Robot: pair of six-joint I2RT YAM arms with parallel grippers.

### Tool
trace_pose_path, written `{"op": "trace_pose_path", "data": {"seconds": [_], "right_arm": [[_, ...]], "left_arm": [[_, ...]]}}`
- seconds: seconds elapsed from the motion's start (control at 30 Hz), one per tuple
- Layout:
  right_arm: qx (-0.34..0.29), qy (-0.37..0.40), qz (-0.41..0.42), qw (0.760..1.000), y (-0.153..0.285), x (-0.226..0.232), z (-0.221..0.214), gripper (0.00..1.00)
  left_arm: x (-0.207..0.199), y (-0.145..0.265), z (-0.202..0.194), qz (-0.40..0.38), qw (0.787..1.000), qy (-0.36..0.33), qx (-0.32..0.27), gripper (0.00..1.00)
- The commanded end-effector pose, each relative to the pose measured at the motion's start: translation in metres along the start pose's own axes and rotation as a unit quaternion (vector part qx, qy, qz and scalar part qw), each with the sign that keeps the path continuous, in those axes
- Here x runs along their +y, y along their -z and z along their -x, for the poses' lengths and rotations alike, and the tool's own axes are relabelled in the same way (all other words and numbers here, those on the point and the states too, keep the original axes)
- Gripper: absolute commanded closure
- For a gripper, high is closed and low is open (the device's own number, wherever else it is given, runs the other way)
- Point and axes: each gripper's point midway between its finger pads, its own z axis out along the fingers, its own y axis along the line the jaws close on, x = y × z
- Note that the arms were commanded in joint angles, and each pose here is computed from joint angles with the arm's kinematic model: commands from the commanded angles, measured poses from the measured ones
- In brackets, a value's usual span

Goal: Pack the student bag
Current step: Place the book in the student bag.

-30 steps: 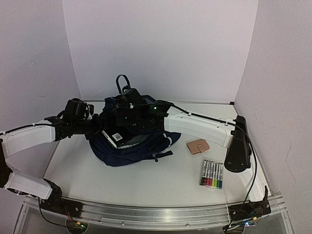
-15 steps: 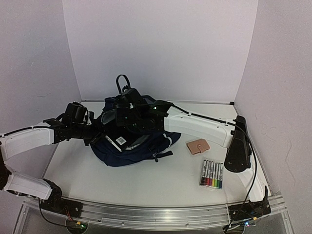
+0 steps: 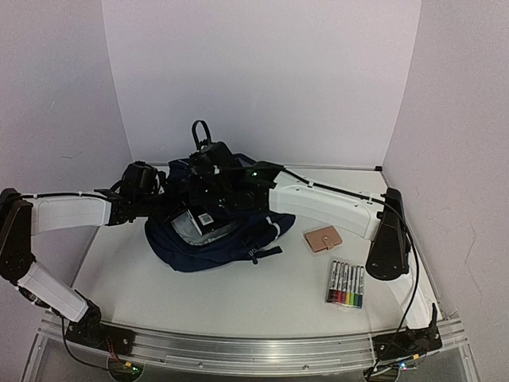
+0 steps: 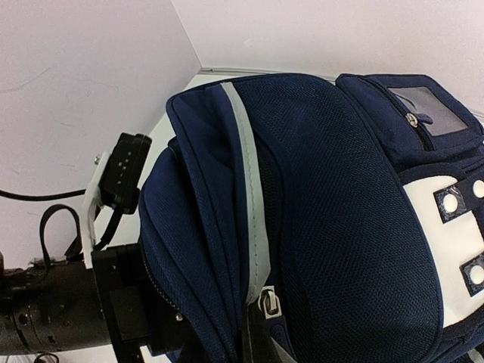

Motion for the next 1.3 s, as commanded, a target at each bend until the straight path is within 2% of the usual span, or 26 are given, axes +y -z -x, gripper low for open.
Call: {"op": "trace_pose_path", "data": {"seconds": [0.0,0.13,0.17,0.2,0.33,0.37,0.5,0.53,0.67,0.8,0.93,1.1,1.27], "right_arm": [[-0.079,-0.054,0.119,0.988,0.043,0.061,0.063,1.0],[-0.085,-0.05,0.099,0.99,0.042,0.053,0.063,1.0],[-0.088,-0.045,0.09,0.991,0.044,0.049,0.064,0.99],[-0.092,-0.042,0.079,0.992,0.046,0.044,0.065,0.94],[-0.102,-0.015,0.036,0.994,0.059,0.019,0.07,0.57],[-0.1,-0.01,0.024,0.995,0.062,0.009,0.07,0.44],[-0.094,0.008,-0.036,0.995,0.075,-0.045,0.074,0.08],[-0.092,0.011,-0.052,0.994,0.079,-0.064,0.077,0.05],[-0.056,0.008,-0.095,0.994,0.08,-0.143,0.077,0.02],[0.001,0.022,-0.129,0.991,0.067,-0.222,0.065,0.02],[0.066,0.038,-0.138,0.987,0.041,-0.296,0.044,0.02],[0.139,0.08,-0.125,0.979,0.007,-0.356,0.011,0.02],[0.174,0.138,-0.138,0.965,-0.018,-0.396,-0.005,0.02]], "left_arm": [[-0.055,-0.007,0.035,-0.092,0.994,-0.02,-0.056,0.81],[-0.056,-0.008,0.036,-0.084,0.995,-0.029,-0.05,0.79],[-0.055,-0.004,0.037,-0.076,0.995,-0.036,-0.055,0.73],[-0.054,0.004,0.037,-0.069,0.995,-0.043,-0.057,0.66],[-0.046,0.038,0.034,-0.042,0.995,-0.059,-0.067,0.4],[-0.042,0.044,0.031,-0.035,0.996,-0.059,-0.061,0.35],[-0.025,0.069,0.02,-0.008,0.998,-0.046,-0.047,0.26],[-0.021,0.074,0.018,-0.003,0.998,-0.041,-0.046,0.23],[-0.005,0.097,0.018,0.011,0.999,-0.019,-0.041,0.15],[0.002,0.114,0.032,-0.011,0.999,0.007,-0.029,0.1],[-0.009,0.125,0.044,-0.025,0.999,-0.011,-0.032,0.05],[-0.02,0.127,0.052,-0.028,0.999,-0.023,-0.026,0.03],[-0.017,0.125,0.048,-0.03,0.999,-0.017,-0.017,0.02]]}}
